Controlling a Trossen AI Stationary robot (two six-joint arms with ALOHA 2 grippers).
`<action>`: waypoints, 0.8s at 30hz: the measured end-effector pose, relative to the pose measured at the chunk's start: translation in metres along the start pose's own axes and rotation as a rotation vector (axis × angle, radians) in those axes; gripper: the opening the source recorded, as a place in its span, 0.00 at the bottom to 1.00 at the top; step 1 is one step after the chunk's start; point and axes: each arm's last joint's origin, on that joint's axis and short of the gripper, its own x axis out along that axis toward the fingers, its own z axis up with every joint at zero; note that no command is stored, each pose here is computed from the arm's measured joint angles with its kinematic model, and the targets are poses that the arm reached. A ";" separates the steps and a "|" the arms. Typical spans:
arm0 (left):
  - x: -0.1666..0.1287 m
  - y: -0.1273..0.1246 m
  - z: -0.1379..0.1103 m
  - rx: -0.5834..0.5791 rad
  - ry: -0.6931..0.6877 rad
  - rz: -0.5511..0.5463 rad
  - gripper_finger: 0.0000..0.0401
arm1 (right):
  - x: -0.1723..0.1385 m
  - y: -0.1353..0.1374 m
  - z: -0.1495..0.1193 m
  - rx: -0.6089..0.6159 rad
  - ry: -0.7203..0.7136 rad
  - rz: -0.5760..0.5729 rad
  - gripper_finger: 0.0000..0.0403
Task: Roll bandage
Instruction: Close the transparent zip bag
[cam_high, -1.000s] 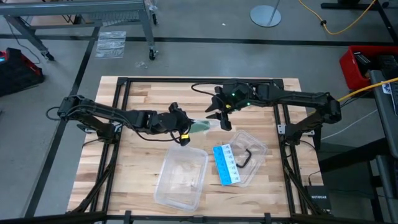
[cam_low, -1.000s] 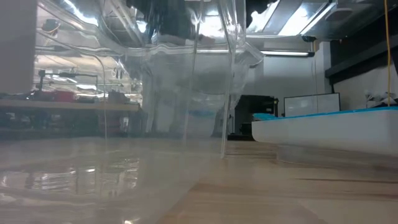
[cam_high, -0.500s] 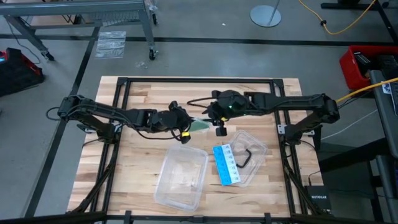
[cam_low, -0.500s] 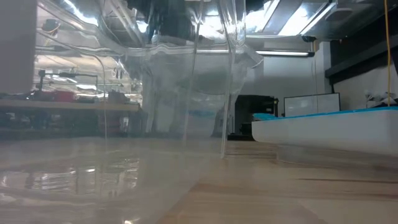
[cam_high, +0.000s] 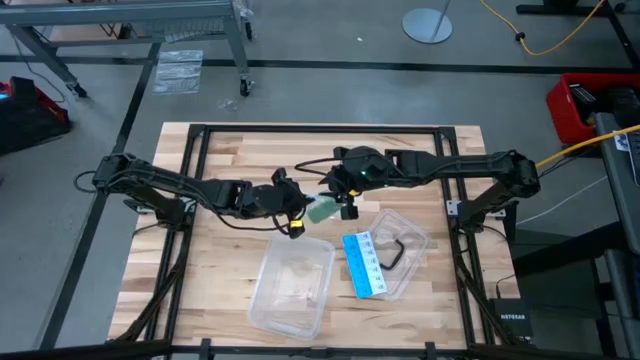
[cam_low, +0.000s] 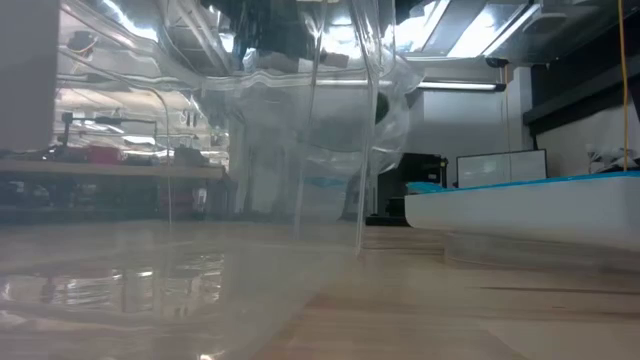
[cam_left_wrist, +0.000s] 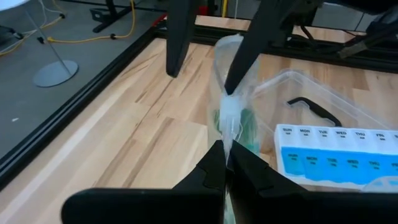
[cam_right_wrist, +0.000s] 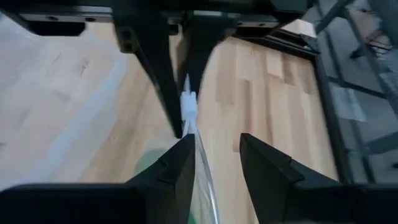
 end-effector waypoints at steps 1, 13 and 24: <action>0.000 0.000 0.000 0.000 0.000 0.000 0.00 | 0.000 0.001 0.000 0.004 -0.005 0.018 0.33; 0.000 0.001 0.000 -0.006 0.005 0.003 0.00 | -0.001 0.014 0.004 -0.007 -0.036 0.115 0.33; 0.000 0.000 0.000 -0.042 0.003 0.001 0.00 | 0.001 0.015 0.015 -0.023 -0.116 0.017 0.33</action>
